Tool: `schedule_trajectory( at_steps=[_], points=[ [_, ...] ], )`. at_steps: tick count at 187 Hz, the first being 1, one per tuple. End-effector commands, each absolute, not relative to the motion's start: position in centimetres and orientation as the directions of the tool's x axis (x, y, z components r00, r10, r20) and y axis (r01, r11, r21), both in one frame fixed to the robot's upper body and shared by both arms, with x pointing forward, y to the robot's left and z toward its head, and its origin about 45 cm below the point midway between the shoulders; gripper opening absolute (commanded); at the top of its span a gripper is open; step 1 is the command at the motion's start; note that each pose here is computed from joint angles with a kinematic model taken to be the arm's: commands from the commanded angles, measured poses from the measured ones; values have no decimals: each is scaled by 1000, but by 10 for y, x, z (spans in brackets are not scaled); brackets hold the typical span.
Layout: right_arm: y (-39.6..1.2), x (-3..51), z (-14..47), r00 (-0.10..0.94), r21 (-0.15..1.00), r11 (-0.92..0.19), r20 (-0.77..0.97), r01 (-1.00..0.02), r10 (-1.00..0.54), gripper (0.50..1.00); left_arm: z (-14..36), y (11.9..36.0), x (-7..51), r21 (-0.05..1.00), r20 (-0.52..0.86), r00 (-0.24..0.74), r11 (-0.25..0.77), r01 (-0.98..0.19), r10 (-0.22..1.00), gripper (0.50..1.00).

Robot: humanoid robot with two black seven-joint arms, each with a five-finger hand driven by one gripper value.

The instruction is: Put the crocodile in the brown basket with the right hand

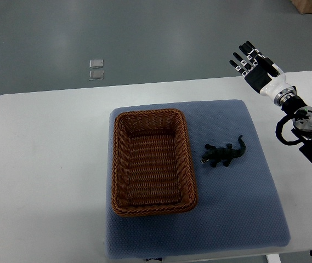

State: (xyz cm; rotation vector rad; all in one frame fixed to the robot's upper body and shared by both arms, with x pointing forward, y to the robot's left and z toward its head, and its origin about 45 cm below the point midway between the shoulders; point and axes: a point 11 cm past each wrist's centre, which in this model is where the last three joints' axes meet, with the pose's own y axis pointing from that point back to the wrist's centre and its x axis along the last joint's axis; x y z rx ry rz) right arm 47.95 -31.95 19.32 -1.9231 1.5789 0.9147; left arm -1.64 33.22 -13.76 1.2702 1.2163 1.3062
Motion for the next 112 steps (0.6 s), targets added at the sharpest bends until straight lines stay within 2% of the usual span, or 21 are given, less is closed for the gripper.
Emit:
schedule_trajectory(
  at_steps=[1, 80, 112],
  points=[
    [-319, 479, 193, 107, 49, -217, -752, -975, -650, 985, -138, 333, -17, 995, 96, -49, -95, 24, 994, 1000],
    [-312, 480, 193, 120, 53, -239, -748, -970, -653, 985, -138, 329, -16, 996, 87, -47, -86, 23, 995, 1000],
    [-295, 487, 206, 188, 72, -322, -685, -944, -704, 983, -138, 331, -15, 996, 91, -50, -90, 22, 995, 1000]
  ],
)
